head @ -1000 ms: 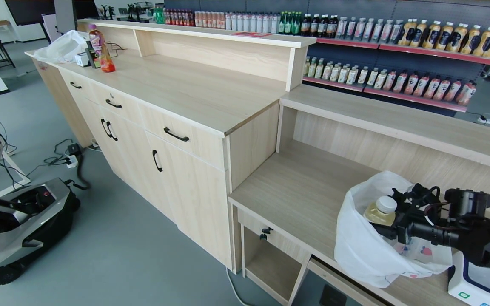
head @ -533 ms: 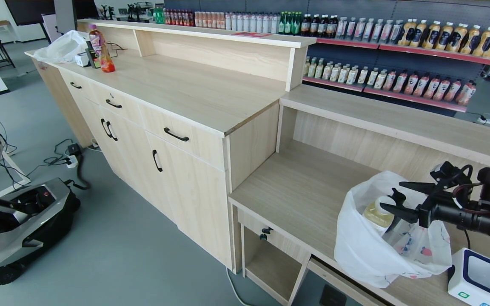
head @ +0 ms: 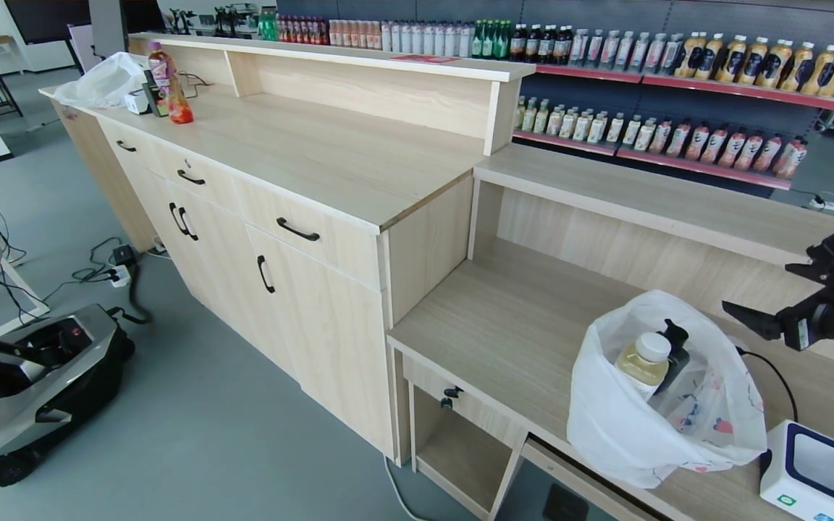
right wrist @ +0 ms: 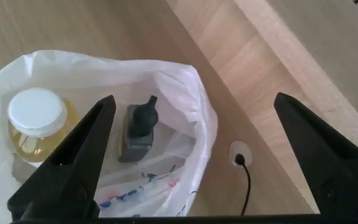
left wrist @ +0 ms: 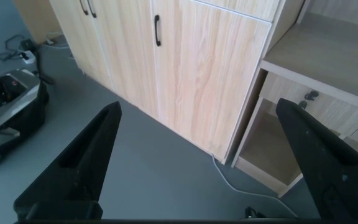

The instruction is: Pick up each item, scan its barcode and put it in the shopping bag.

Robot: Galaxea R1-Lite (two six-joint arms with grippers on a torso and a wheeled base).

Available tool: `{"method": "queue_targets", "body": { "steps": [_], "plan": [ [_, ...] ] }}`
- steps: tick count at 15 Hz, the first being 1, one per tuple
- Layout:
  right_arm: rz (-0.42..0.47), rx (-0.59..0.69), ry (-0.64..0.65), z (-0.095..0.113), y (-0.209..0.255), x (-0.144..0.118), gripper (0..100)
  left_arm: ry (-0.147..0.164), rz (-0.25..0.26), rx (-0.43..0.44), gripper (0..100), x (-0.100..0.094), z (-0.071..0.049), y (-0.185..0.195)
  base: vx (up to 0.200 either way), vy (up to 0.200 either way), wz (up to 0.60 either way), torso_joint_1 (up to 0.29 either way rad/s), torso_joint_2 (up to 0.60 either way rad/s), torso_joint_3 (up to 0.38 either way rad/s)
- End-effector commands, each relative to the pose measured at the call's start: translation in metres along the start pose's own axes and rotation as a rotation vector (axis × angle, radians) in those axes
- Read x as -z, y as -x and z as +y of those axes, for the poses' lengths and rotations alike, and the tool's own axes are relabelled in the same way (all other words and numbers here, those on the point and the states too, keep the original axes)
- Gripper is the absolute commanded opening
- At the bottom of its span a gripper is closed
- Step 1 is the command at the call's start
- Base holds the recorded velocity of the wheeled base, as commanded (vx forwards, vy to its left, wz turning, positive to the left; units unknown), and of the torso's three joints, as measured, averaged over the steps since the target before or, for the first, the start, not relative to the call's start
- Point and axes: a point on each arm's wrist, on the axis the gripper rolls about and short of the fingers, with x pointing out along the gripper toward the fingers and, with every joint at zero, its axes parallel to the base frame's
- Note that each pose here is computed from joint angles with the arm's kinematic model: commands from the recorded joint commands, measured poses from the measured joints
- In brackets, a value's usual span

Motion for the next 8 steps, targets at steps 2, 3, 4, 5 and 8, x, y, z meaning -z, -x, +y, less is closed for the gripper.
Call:
{"method": "queue_targets", "body": {
  "steps": [2,3,4,5,8],
  "plan": [
    [-0.051,0.184,-0.021,-0.018,0.020,-0.039,100,0.000,0.000,0.000,100,0.000,0.000,0.000,0.000,0.000,-0.60,-0.002,0.00,0.000],
    [-0.031,0.214,-0.052,-0.018,0.026,-0.043,100,0.000,0.000,0.000,100,0.000,0.000,0.000,0.000,0.000,-0.60,0.012,0.01,-0.002],
    [-0.014,0.241,-0.093,-0.017,0.035,-0.049,100,0.000,0.000,0.000,100,0.000,0.000,0.000,0.000,0.000,-0.60,0.002,0.00,0.012],
    [0.001,0.258,-0.127,-0.016,0.044,-0.055,100,0.000,0.000,0.000,100,0.000,0.000,0.000,0.000,0.000,-0.60,-0.002,0.00,0.002],
    [0.063,0.248,-0.225,-0.002,0.085,-0.073,100,0.000,0.000,0.000,100,0.000,0.000,0.000,0.000,0.000,-0.60,0.002,0.00,0.005]
  ]
}}
